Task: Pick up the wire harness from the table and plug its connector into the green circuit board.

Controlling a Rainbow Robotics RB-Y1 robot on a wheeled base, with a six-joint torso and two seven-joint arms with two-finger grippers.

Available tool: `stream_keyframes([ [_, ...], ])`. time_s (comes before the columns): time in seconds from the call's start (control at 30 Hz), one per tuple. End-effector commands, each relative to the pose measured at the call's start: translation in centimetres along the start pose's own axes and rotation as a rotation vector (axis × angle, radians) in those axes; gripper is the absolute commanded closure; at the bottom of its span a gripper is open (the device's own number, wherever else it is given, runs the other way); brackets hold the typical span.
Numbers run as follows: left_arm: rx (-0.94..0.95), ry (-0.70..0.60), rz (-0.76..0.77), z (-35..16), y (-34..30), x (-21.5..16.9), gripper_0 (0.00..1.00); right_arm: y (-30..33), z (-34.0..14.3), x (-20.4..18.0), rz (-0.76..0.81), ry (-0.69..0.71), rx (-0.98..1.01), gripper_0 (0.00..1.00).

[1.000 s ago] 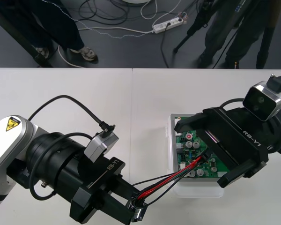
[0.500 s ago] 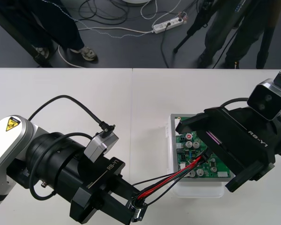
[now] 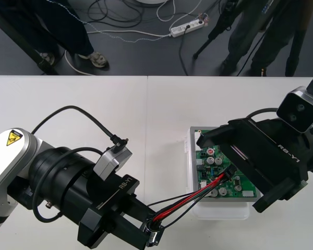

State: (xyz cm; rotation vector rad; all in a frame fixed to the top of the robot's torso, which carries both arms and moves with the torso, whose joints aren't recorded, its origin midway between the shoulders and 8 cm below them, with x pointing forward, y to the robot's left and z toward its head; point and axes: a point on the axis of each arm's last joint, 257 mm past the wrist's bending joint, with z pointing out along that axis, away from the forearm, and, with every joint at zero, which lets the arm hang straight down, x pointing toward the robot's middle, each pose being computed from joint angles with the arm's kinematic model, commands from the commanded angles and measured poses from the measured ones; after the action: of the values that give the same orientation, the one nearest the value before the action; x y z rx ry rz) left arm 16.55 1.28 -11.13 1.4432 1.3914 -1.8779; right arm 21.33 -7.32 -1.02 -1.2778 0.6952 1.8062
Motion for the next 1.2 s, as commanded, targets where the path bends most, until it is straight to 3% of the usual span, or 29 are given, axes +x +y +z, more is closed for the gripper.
stream_keyframes([
  [0.03,0.054,-0.004,-0.069,0.64,-1.60,0.31,1.00,1.07,0.19,0.05,0.031,0.009,-0.021,0.58],
  [0.13,0.053,-0.004,-0.070,0.62,-1.56,0.33,1.00,1.03,0.19,0.29,0.033,0.018,-0.020,0.88],
  [0.2,0.053,-0.004,-0.068,0.60,-1.58,0.29,1.00,1.01,0.19,0.44,0.036,0.024,-0.019,0.99],
  [1.13,0.054,-0.005,-0.070,0.57,-1.63,0.26,1.00,0.56,-0.17,0.78,0.091,0.034,-0.002,1.00],
  [1.2,0.054,-0.004,-0.068,0.57,-1.63,0.24,0.73,0.51,-0.23,0.76,0.090,0.034,0.000,1.00],
])
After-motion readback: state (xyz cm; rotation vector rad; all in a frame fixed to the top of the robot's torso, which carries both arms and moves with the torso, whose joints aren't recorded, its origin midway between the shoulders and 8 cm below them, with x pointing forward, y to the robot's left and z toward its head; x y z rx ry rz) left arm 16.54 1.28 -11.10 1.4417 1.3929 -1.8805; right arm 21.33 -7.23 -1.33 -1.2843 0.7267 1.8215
